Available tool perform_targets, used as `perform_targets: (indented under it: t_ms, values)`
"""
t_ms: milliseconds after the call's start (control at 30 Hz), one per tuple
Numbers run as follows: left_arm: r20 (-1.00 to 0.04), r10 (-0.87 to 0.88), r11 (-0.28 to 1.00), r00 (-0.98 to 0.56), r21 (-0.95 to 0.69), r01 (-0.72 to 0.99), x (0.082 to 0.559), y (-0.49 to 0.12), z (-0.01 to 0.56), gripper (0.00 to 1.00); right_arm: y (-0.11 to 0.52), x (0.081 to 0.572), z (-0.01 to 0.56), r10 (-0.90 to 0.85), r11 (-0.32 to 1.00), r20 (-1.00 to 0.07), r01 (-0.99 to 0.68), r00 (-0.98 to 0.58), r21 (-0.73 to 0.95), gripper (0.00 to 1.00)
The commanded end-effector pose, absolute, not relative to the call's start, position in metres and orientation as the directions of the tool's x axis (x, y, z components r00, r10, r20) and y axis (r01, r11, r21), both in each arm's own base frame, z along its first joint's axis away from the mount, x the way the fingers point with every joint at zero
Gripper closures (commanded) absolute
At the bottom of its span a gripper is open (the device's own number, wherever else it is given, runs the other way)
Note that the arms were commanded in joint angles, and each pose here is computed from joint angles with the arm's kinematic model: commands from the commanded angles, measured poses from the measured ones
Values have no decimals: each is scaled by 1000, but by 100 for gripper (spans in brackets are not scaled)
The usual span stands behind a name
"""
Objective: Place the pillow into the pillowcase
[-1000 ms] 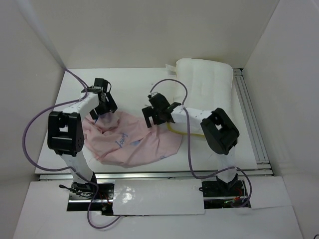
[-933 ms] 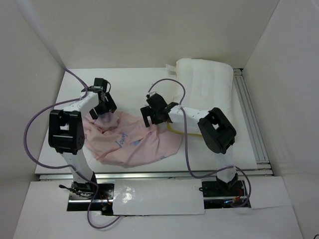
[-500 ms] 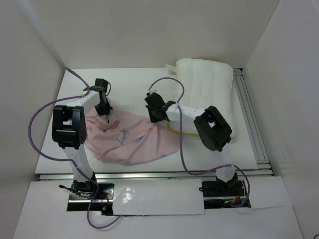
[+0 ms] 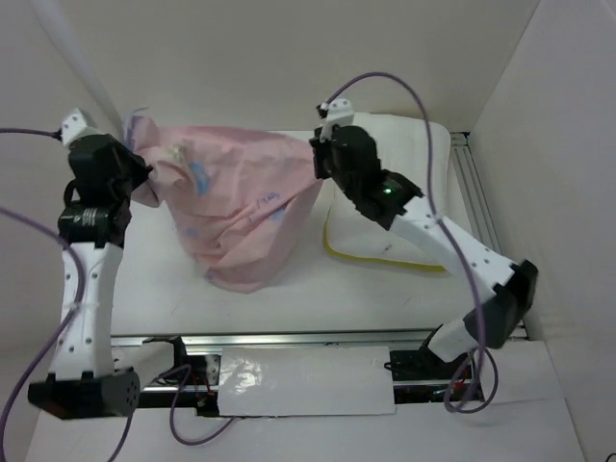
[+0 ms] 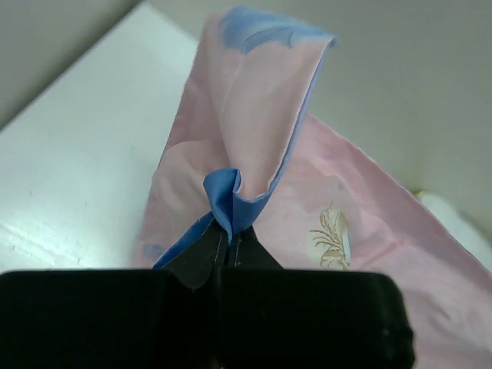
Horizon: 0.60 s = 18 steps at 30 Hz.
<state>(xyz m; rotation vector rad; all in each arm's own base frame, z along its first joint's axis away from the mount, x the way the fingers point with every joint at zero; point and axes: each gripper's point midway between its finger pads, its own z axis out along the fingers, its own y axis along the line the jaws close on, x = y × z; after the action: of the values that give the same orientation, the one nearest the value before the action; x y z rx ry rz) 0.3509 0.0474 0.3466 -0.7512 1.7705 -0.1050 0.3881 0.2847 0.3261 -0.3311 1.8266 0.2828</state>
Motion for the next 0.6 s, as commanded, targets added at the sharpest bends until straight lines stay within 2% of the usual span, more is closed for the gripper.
perform_targets:
  t_ms: [0, 67, 100, 167, 300, 433, 567]
  values:
    - [-850, -516, 758, 107, -512, -404, 308, 63, 433, 100, 239, 367, 442, 4, 957, -1000, -290, -3, 5, 100]
    - [-845, -500, 746, 189, -531, -402, 281, 68, 465, 100, 220, 343, 493, 52, 954, -994, -300, 96, 21, 100]
    - [-844, -462, 759, 274, -536, -369, 256, 70, 501, 100, 209, 336, 508, 52, 958, -990, -286, 132, 13, 100]
    - [-839, -424, 753, 341, -536, -383, 230, 77, 525, 100, 184, 314, 547, 93, 965, -973, -260, 212, 36, 100]
    - [-805, -344, 752, 484, -545, -372, 177, 86, 584, 100, 156, 287, 592, 82, 968, -949, -250, 303, 4, 100]
    - [-808, -297, 760, 509, -523, -387, 174, 91, 606, 100, 150, 280, 623, 65, 969, -927, -247, 370, -31, 100]
    - [-842, -312, 752, 439, -502, -428, 208, 94, 586, 100, 161, 304, 621, 38, 984, -926, -176, 377, -32, 100]
